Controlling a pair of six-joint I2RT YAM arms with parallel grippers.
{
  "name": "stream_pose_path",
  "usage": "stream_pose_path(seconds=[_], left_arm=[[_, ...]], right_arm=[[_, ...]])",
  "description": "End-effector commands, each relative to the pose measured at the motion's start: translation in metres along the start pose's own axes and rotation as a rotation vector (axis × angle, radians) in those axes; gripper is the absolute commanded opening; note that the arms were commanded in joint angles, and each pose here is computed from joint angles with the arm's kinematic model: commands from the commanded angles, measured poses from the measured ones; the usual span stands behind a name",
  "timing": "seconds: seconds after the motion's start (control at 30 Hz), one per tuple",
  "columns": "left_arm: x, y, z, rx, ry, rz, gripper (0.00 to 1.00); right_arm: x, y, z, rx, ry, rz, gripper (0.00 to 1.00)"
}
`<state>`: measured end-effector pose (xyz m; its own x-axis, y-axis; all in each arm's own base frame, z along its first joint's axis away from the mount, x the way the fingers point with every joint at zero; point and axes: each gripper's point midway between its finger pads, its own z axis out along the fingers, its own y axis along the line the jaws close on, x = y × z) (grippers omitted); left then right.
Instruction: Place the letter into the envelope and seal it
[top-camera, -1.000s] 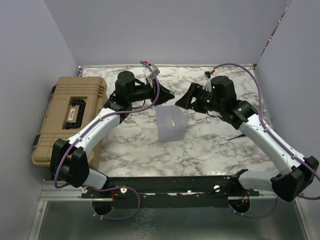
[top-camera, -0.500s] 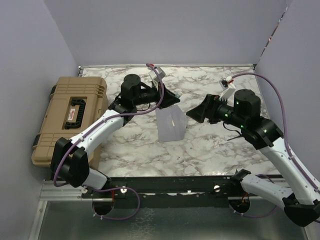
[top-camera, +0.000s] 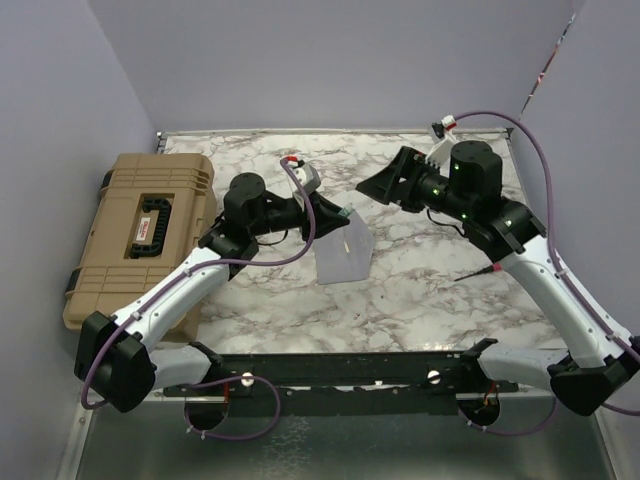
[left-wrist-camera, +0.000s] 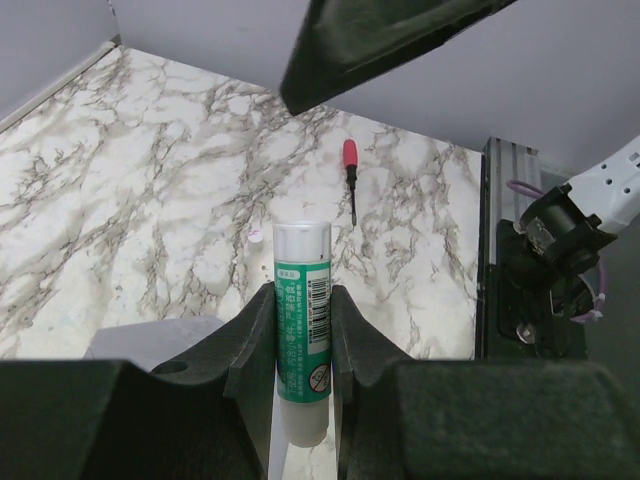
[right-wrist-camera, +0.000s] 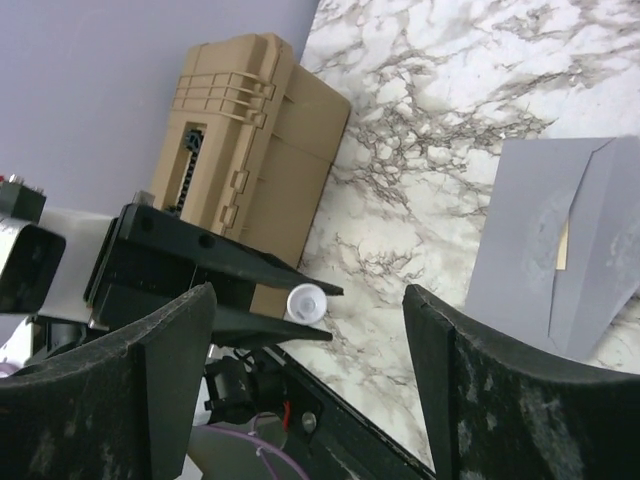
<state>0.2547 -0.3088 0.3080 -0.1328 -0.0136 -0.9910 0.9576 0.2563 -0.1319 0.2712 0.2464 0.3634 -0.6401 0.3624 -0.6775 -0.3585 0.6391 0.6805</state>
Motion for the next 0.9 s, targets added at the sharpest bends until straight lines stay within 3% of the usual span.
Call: stream_pose_path(seconds=[0.0, 0.33, 0.63, 0.87], left_arm=[[0.004, -0.008, -0.002, 0.029, 0.005, 0.038, 0.0], [-0.004, -0.006, 0.0, 0.02, -0.013, 0.074, 0.0], [-0.015, -0.012, 0.0, 0.053, -0.045, 0.111, 0.0], [-0.019, -0.015, 0.002, 0.074, -0.06, 0.131, 0.0]], right_arm=[[0.008, 0.002, 0.019, -0.027, 0.061, 0.053, 0.77], [0.041, 0.006, 0.038, -0.126, 0.222, 0.06, 0.66], [0.048, -0.008, 0.037, -0.067, 0.242, 0.041, 0.5], [0.055, 0.003, 0.034, -0.136, 0.291, 0.045, 0.39]])
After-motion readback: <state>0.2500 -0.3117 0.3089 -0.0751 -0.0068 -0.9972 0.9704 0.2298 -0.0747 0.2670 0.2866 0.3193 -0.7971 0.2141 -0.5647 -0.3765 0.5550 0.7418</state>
